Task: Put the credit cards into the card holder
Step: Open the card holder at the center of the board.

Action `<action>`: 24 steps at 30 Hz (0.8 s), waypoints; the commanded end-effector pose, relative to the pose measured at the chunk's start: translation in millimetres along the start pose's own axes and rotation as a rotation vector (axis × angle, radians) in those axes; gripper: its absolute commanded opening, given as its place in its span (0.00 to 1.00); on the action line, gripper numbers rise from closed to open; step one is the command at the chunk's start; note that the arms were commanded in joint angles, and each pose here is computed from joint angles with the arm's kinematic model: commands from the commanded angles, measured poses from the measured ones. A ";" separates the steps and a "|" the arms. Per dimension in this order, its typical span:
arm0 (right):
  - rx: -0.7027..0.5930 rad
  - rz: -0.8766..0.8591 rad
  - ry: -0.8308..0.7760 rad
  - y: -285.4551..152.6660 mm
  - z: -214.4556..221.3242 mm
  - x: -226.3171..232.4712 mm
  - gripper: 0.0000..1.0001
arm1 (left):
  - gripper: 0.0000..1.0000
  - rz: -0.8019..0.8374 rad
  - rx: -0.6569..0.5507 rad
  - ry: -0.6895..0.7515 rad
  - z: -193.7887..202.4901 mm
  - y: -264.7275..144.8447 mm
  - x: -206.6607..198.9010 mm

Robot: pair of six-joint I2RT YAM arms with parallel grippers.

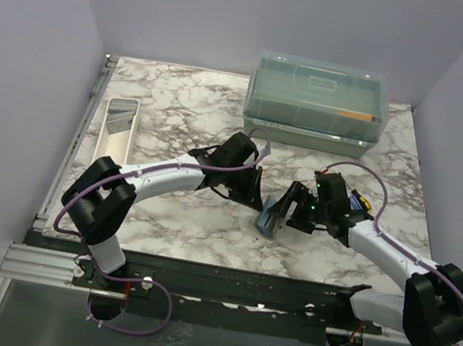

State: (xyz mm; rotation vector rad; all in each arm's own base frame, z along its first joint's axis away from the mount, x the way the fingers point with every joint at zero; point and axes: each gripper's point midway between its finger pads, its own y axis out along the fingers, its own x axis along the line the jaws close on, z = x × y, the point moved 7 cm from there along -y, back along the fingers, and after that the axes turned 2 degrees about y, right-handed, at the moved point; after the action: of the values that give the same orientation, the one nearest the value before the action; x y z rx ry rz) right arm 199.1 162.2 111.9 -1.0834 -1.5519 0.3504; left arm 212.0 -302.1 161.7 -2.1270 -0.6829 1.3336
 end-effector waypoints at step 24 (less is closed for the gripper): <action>0.045 0.029 -0.050 17.4 11.4 4.6 0.83 | 0.00 0.080 -0.053 0.046 -12.1 -17.0 -26.8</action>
State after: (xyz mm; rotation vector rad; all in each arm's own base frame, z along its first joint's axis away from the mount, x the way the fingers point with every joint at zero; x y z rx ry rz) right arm 192.7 176.0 97.1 -1.0497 -1.5533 0.4293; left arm 209.7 -303.5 162.9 -2.1280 -0.6754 1.3344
